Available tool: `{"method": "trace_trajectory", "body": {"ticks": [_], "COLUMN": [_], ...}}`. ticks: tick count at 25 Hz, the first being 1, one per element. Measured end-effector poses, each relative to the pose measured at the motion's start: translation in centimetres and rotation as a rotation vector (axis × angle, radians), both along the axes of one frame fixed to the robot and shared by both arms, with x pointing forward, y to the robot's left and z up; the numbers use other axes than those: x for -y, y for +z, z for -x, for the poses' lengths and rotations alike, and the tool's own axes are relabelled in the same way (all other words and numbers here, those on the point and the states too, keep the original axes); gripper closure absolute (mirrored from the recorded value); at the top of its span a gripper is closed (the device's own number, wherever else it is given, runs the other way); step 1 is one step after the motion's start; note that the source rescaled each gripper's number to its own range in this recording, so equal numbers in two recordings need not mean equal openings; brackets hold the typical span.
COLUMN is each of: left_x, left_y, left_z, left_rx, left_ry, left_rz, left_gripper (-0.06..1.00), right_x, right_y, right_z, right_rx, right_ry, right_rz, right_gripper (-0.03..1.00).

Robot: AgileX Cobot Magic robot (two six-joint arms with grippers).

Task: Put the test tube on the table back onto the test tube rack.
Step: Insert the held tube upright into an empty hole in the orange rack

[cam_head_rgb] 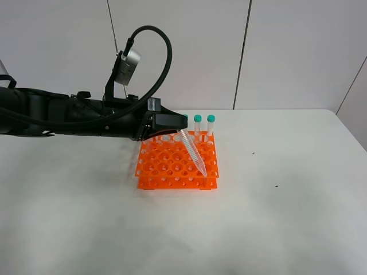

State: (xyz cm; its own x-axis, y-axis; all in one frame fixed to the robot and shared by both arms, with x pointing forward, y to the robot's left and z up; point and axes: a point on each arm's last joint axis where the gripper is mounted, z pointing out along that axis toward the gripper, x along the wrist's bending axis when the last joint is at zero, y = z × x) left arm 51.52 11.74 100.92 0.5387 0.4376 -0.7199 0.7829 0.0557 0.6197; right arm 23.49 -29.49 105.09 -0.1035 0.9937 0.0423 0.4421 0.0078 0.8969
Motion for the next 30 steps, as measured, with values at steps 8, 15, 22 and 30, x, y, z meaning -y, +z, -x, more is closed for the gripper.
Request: {"method": "trace_trajectory", "body": {"ticks": [8, 15, 22, 30], "left_x": [-0.8, -2.6, -4.9, -5.0], "left_y": [4.8, 8.3, 8.6, 8.1], "left_z": [2.0, 4.7, 3.5, 3.0], "left_rx": [0.075, 0.227, 0.421, 0.597], "left_ry": [0.012, 0.037, 0.245, 0.343], "left_rz": [0.071, -0.064, -0.322, -0.572], "left_gripper": [0.94, 0.94, 0.94, 0.94], "right_x": [0.0, 0.0, 0.0, 0.0], "right_y": [0.0, 0.0, 0.0, 0.0], "right_z": [0.0, 0.0, 0.0, 0.0], "right_rx": [0.004, 0.004, 0.005, 0.005], "right_ry": [0.0, 0.0, 0.0, 0.0], "right_rz": [0.0, 0.0, -0.001, -0.001], "right_gripper": [-0.03, -0.03, -0.03, -0.03]}}
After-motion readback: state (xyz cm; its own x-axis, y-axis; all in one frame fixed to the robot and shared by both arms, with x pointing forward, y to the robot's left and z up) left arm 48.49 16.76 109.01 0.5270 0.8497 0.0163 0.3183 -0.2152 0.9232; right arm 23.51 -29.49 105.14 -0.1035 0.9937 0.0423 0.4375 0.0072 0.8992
